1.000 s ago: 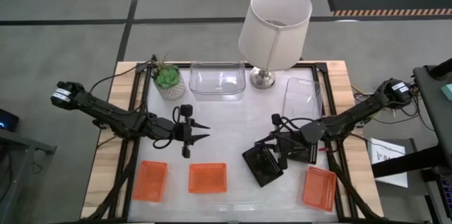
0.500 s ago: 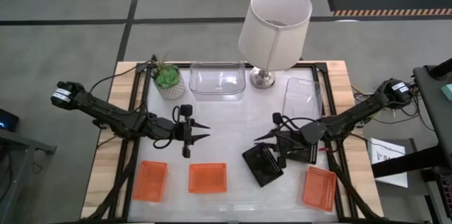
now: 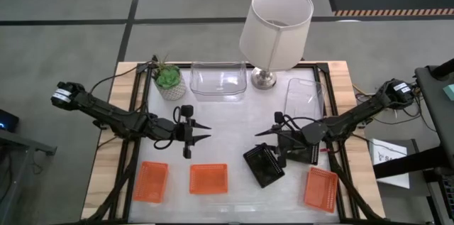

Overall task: Stack baskets by color
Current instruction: Stack the right black bin on the left black bins

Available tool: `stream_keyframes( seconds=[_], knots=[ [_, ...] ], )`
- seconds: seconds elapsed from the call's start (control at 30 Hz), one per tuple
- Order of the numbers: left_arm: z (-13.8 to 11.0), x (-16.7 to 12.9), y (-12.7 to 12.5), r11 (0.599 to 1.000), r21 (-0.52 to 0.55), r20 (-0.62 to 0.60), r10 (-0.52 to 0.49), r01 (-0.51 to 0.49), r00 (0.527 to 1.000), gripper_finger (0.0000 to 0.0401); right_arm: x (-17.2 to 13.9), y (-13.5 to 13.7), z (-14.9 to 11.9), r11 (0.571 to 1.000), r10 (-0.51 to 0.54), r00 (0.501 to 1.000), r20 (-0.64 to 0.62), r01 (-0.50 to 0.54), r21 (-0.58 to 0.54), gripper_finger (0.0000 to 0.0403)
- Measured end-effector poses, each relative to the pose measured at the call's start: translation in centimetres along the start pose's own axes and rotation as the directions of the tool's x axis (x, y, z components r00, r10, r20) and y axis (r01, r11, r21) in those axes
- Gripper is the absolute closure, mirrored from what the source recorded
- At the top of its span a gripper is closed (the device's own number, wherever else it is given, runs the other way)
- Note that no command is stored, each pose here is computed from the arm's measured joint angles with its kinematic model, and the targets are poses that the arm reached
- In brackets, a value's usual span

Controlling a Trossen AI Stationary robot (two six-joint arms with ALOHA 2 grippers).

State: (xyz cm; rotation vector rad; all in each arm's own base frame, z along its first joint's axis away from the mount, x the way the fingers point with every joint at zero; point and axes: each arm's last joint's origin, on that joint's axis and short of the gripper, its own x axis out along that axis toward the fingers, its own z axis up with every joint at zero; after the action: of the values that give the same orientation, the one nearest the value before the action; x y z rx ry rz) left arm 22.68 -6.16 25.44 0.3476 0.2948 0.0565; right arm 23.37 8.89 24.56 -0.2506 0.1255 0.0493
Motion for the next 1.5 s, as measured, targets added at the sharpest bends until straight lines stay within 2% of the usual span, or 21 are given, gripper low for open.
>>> stream_keyframes(
  seconds=[0.2,0.33,0.47,0.8,0.93,1.1,1.3,1.5],
  knots=[
    [0.0,0.0,0.0,1.0,-0.001,0.0,0.0,0.0,1.0,0.0304,0.2,-0.1,1.1,0.993,0.008,0.999,-0.039,-0.003,0.115,0.0248],
    [0.0,0.0,0.0,1.0,-0.001,0.0,0.001,-0.001,1.0,0.0304,0.6,0.0,1.4,0.982,0.034,0.982,-0.186,0.001,0.186,0.0248],
    [0.0,0.0,0.0,1.0,-0.001,0.0,0.0,0.0,1.0,0.0304,0.7,0.1,1.3,0.971,0.055,0.937,-0.345,0.031,0.239,0.0248],
    [0.0,0.0,0.0,1.0,0.0,0.0,0.0,0.0,1.0,0.0304,1.6,1.3,2.3,0.941,0.174,0.77,-0.614,0.055,0.335,0.0269],
    [0.0,0.0,0.0,1.0,0.0,0.0,0.0,0.0,1.0,0.0304,1.6,2.5,2.6,0.925,0.25,0.646,-0.722,0.06,0.374,0.028],
    [0.0,0.0,0.0,1.0,0.002,0.0,0.0,0.0,1.0,0.0304,0.5,5.2,1.3,0.91,0.29,0.476,-0.83,0.132,0.393,0.0294],
    [0.0,0.0,0.0,1.0,0.008,0.0,0.0,0.0,1.0,0.0304,-1.5,7.5,-0.8,0.887,0.28,0.393,-0.876,0.243,0.393,0.0299],
    [0.0,0.0,0.0,1.0,0.027,0.0,0.0,0.0,1.0,0.0304,-3.7,7.9,-2.6,0.903,0.197,0.355,-0.914,0.298,0.31,0.0287]
  ],
)
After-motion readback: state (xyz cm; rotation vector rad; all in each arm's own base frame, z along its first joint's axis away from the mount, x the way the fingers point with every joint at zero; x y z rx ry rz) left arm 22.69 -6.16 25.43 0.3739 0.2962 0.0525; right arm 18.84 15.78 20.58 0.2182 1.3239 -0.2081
